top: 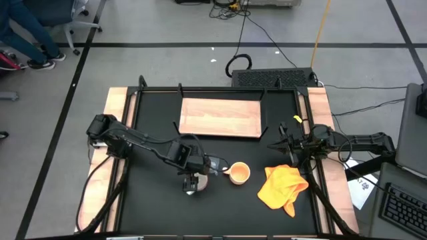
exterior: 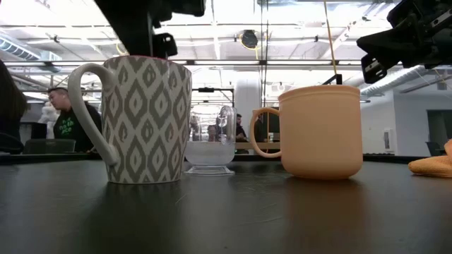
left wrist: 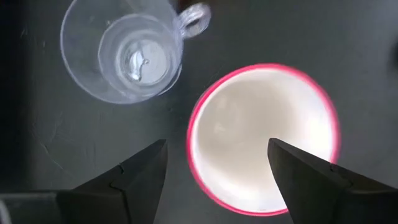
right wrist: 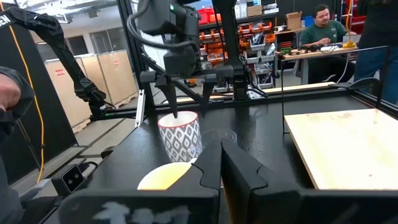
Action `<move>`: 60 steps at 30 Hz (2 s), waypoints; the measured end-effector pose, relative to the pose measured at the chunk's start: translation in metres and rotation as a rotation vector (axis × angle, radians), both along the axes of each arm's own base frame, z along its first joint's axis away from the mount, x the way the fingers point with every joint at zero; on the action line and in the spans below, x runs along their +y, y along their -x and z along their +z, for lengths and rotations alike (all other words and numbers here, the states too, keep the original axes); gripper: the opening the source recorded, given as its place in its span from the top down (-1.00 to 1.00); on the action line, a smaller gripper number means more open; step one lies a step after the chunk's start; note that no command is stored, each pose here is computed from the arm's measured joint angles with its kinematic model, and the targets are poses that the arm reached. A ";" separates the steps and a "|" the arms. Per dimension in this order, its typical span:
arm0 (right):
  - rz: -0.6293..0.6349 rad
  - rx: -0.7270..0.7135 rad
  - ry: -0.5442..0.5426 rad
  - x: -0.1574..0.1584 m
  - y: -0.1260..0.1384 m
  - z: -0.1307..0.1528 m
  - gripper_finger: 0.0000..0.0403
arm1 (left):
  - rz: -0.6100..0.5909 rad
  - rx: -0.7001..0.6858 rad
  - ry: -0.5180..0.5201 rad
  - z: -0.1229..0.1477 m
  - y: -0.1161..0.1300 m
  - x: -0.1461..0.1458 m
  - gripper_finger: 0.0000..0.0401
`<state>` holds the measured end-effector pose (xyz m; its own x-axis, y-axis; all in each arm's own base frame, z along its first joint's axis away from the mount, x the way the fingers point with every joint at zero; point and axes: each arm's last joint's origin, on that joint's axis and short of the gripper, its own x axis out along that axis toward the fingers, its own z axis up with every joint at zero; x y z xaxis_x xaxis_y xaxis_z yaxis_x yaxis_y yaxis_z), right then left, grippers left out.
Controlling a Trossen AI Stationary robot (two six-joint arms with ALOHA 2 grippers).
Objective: Stack small to large cups/mugs on shelf
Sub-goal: Put the gray patterned mug on the shelf
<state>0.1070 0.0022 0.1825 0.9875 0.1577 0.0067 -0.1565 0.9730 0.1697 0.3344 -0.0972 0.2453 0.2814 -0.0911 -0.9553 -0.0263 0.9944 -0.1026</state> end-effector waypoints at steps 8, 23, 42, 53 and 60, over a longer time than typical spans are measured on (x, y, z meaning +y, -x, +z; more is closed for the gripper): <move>0.000 0.000 0.000 0.000 0.000 0.000 1.00 | 0.032 0.015 -0.012 -0.011 0.001 0.006 -0.40; 0.000 0.000 0.000 0.000 0.000 0.000 1.00 | 0.028 -0.009 -0.006 -0.011 -0.001 0.005 -0.40; 0.000 0.000 0.000 0.000 0.000 0.000 1.00 | 0.008 -0.010 -0.001 -0.011 -0.001 0.005 0.42; 0.000 0.000 0.000 0.000 0.000 0.000 1.00 | 0.018 -0.017 0.008 -0.010 -0.002 0.005 0.93; 0.000 0.000 0.000 0.000 0.000 0.000 1.00 | 0.050 -0.013 0.017 -0.010 -0.002 0.008 0.95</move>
